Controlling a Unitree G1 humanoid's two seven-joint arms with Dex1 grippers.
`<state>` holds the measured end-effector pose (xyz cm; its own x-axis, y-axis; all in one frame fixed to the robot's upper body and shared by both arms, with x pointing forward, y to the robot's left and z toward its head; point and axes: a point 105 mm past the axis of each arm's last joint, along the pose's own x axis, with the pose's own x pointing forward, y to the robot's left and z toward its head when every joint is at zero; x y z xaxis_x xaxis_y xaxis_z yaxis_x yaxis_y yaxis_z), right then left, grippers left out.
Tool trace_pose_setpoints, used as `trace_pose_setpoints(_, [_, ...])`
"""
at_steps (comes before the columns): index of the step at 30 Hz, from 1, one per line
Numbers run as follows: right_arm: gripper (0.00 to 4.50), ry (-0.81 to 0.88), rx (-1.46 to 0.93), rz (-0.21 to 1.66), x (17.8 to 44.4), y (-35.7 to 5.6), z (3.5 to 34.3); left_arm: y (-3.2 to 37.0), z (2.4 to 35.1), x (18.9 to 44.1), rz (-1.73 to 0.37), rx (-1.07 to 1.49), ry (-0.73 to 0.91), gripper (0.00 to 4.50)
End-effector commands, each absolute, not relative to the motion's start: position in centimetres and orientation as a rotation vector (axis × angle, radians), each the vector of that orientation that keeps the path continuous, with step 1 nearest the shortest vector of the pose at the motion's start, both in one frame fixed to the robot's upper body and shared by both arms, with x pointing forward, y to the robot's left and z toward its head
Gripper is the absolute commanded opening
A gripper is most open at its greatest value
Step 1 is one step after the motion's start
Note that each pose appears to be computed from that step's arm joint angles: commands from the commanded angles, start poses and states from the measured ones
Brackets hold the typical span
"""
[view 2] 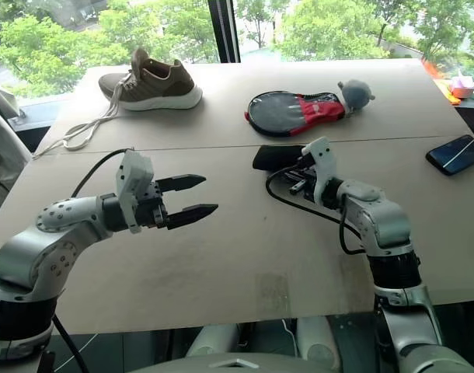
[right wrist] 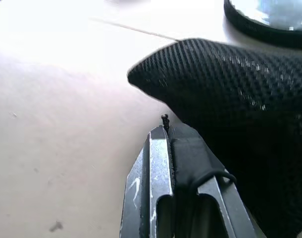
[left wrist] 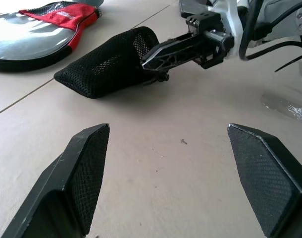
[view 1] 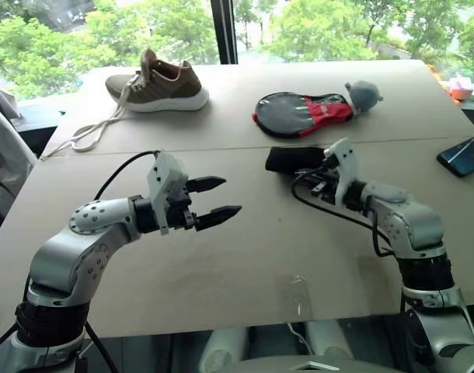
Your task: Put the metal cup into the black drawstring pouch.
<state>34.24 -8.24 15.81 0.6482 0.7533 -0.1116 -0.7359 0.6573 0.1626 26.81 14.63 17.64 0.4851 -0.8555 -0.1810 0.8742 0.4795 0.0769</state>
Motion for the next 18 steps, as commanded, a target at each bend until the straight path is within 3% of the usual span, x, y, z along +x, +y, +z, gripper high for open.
trace_pose_setpoints(1, [0.04, -0.014, 0.299, 0.912, 33.5, -7.6, 21.6, 14.1, 18.8, 27.0, -1.072, 0.193, 0.065, 3.92])
trace_pose_setpoints(8, [0.04, -0.193, 0.574, 0.952, 33.2, -7.5, 27.9, 13.6, 20.8, 28.0, -1.069, 0.168, -0.017, 3.92])
trace_pose_setpoints(18, [0.04, -0.376, 0.456, 0.969, 33.0, -7.1, 34.3, 12.5, 23.2, 29.1, -1.075, 0.144, -0.111, 3.92])
